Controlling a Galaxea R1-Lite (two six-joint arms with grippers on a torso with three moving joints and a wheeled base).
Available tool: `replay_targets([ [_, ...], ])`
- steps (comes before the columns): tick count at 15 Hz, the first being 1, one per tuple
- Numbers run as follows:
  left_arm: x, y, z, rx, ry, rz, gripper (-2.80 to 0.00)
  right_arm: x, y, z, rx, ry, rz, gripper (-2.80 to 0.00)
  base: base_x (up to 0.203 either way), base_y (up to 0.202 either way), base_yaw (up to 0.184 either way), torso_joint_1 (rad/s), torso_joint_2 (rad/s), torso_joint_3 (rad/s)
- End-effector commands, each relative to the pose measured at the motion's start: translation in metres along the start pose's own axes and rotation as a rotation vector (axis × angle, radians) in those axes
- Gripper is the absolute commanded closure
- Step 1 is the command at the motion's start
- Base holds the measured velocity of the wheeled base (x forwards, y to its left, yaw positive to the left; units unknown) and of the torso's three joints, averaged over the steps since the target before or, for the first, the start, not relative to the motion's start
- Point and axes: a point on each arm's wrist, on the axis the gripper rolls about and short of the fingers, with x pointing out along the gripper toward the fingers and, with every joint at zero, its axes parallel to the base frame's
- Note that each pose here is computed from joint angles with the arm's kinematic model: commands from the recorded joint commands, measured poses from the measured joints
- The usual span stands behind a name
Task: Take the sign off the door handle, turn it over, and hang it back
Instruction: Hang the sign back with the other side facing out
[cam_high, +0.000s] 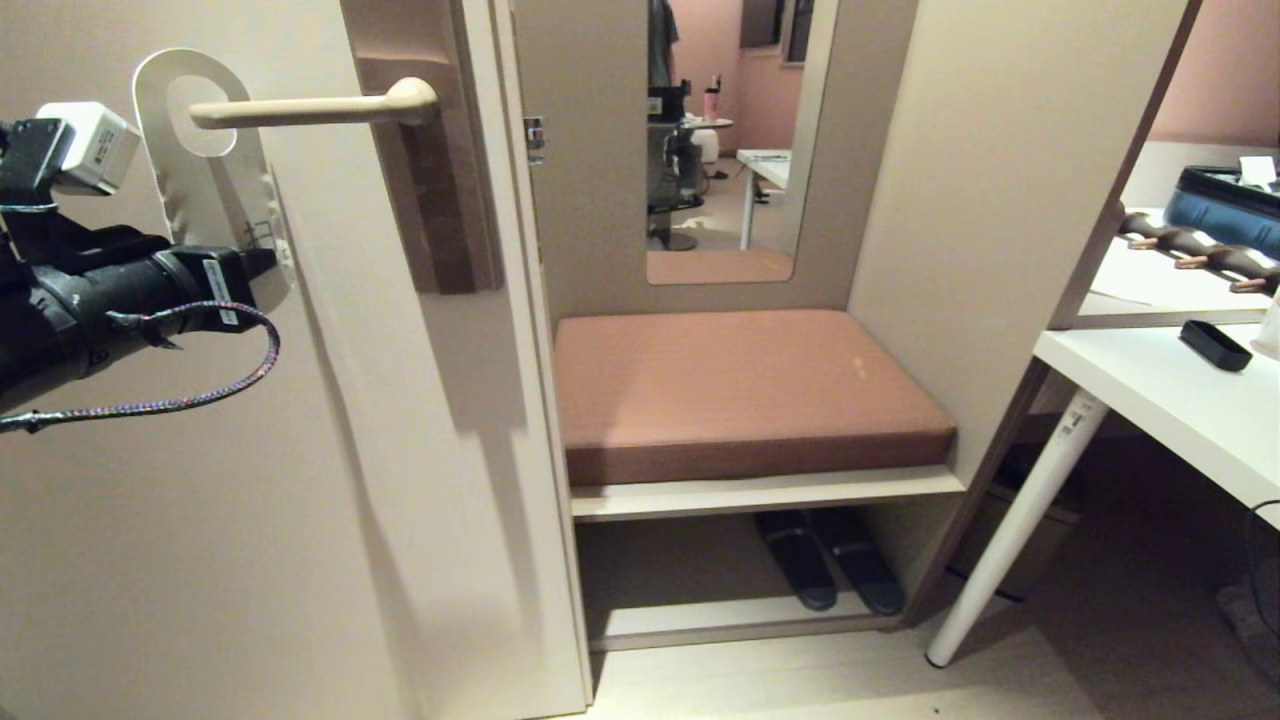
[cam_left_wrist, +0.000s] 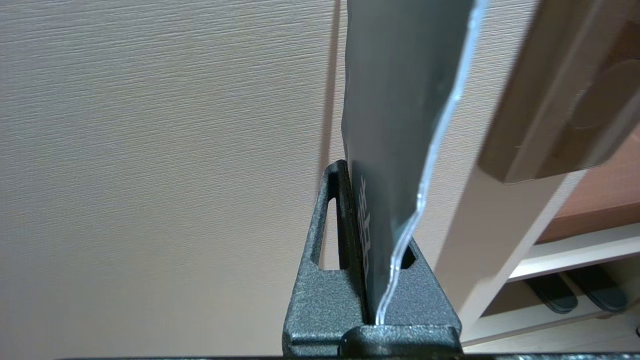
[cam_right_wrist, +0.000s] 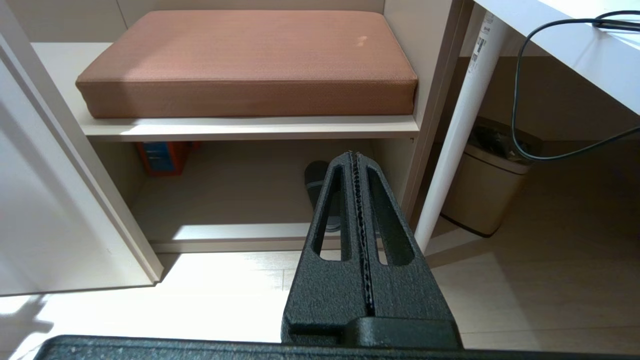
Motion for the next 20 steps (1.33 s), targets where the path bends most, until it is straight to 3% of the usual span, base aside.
replay_targets([
  [1,0.000,-0.009,0.002,0.003,-0.007,-0.015,0.00,0.000,0.000,0.000,0.000,0.000,0.001,0.00,0.000,0.000,0.000,0.000,0.00,0.000],
  [10,-0.002,-0.047,0.003,0.012,-0.009,-0.046,0.00,0.000,0.000,0.000,0.000,0.000,0.000,0.00,0.000,0.000,0.000,0.000,0.00,0.000],
  [15,-0.005,-0.053,0.004,0.014,-0.012,-0.056,0.00,0.000,0.000,0.000,0.000,0.000,0.001,0.00,0.000,0.000,0.000,0.000,0.00,0.000],
  [20,-0.009,-0.076,0.004,0.020,-0.011,-0.073,0.00,0.000,0.000,0.000,0.000,0.000,0.000,0.00,0.000,0.000,0.000,0.000,0.00,0.000],
])
